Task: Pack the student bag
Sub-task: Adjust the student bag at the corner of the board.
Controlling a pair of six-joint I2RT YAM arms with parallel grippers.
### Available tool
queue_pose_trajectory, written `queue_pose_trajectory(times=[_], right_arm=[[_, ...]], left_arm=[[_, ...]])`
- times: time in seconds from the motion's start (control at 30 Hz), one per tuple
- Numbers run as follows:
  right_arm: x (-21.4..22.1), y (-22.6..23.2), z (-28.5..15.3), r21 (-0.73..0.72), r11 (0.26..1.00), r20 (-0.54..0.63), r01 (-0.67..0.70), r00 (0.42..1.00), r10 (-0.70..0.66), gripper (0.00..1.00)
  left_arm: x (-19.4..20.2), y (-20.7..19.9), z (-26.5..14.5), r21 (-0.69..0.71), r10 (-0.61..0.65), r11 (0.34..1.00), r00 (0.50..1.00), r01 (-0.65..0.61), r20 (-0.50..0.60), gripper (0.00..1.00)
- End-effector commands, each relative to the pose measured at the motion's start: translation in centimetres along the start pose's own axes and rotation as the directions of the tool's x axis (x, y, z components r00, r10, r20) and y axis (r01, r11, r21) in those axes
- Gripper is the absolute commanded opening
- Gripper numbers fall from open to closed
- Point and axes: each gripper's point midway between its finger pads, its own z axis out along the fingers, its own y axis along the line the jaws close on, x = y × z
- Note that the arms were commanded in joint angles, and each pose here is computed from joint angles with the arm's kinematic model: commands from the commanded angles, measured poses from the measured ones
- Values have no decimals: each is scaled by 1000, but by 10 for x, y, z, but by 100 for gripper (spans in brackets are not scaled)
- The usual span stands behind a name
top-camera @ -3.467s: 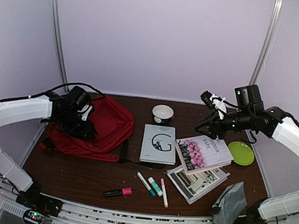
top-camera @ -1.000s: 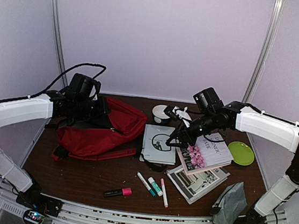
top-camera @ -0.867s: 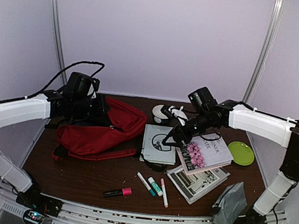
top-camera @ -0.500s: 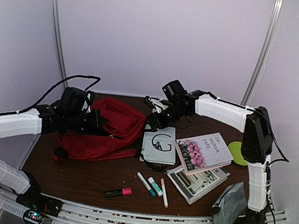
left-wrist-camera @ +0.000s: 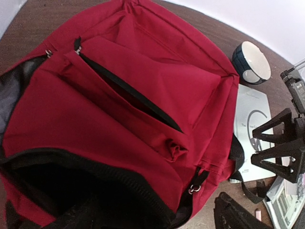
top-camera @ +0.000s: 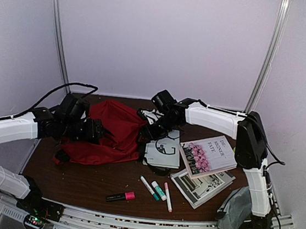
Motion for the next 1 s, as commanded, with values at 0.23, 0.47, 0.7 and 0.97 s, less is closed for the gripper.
queue_pose_trajectory(times=[0.23,0.47,0.7,0.97], right_arm=[[4,2,11,-23,1000,-13,-7,1000,7,62],[3,6,16,-61,998,-18,-30,999,29,63],[-2,6,28,-90,995,-14,-40,999,39,63],[0,3,32,-82,995,-19,-61,998,59,62]], left_arm=[[-71,12,-97,-216,454,869,891,-445,-11,77],[-74,-7,-96,-111,845,517,527,-849,-96,76],[-53,25,-61,-68,908,286,293,-956,-299,80],[-36,23,-41,97,957,170,141,-981,-254,78]])
